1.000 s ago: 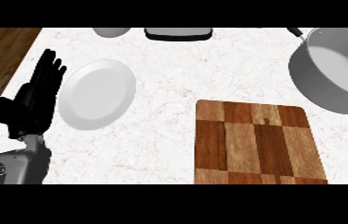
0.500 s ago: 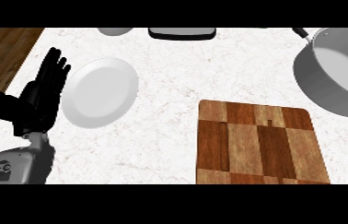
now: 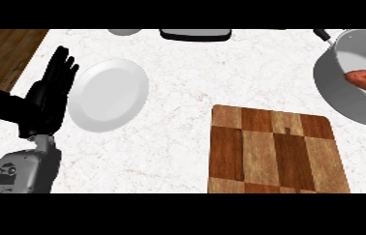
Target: Pick the sweet potato from the cutting board and place it in the pot
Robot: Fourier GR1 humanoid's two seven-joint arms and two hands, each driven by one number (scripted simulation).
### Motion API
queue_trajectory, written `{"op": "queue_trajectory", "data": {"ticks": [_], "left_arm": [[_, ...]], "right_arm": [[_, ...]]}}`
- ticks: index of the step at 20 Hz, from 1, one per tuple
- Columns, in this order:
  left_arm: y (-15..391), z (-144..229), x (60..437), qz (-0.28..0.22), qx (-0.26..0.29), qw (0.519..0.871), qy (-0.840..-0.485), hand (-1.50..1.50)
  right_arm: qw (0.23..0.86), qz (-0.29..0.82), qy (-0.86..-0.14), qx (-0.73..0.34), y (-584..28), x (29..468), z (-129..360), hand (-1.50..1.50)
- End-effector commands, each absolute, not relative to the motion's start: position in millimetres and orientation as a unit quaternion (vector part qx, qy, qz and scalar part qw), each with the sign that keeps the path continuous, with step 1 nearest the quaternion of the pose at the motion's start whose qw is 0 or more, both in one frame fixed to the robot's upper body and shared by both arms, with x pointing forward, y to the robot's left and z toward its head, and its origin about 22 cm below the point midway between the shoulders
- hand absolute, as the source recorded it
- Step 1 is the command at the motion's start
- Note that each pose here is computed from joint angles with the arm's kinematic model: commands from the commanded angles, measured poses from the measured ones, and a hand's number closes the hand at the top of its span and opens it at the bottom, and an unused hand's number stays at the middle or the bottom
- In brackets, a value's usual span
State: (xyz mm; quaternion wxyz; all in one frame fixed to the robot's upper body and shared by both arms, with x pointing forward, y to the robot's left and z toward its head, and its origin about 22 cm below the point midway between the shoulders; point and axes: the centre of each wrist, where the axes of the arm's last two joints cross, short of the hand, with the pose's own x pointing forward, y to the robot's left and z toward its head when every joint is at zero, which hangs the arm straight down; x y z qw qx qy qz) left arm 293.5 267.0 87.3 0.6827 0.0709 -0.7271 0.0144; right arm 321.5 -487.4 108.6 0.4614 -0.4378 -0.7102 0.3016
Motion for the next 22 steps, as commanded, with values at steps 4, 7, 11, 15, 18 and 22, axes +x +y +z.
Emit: {"op": "queue_trajectory", "data": {"ticks": [4, 7, 11, 15, 18, 22], "left_arm": [[259, 80, 294, 0.013, 0.057, 0.686, -0.725, 0.0], [263, 93, 293, 0.003, 0.058, 0.679, -0.732, 0.0], [268, 82, 291, 0.01, 0.065, 0.677, -0.733, 0.0], [251, 81, 292, 0.016, 0.058, 0.68, -0.73, 0.0], [259, 83, 284, 0.008, 0.062, 0.685, -0.726, 0.0], [263, 82, 292, 0.014, 0.066, 0.677, -0.733, 0.0]], "right_arm": [[0.542, 0.298, -0.68, -0.394, -477, 348, 84, 1.5], [0.584, 0.298, -0.663, -0.362, -480, 346, 74, -1.5], [0.601, 0.309, -0.687, -0.268, -482, 348, 75, -1.5], [0.588, 0.208, -0.759, -0.185, -483, 350, 76, -1.5], [0.59, 0.156, -0.779, -0.143, -488, 346, 74, -1.5], [0.596, 0.105, -0.785, -0.131, -515, 332, 96, -1.5]]}}
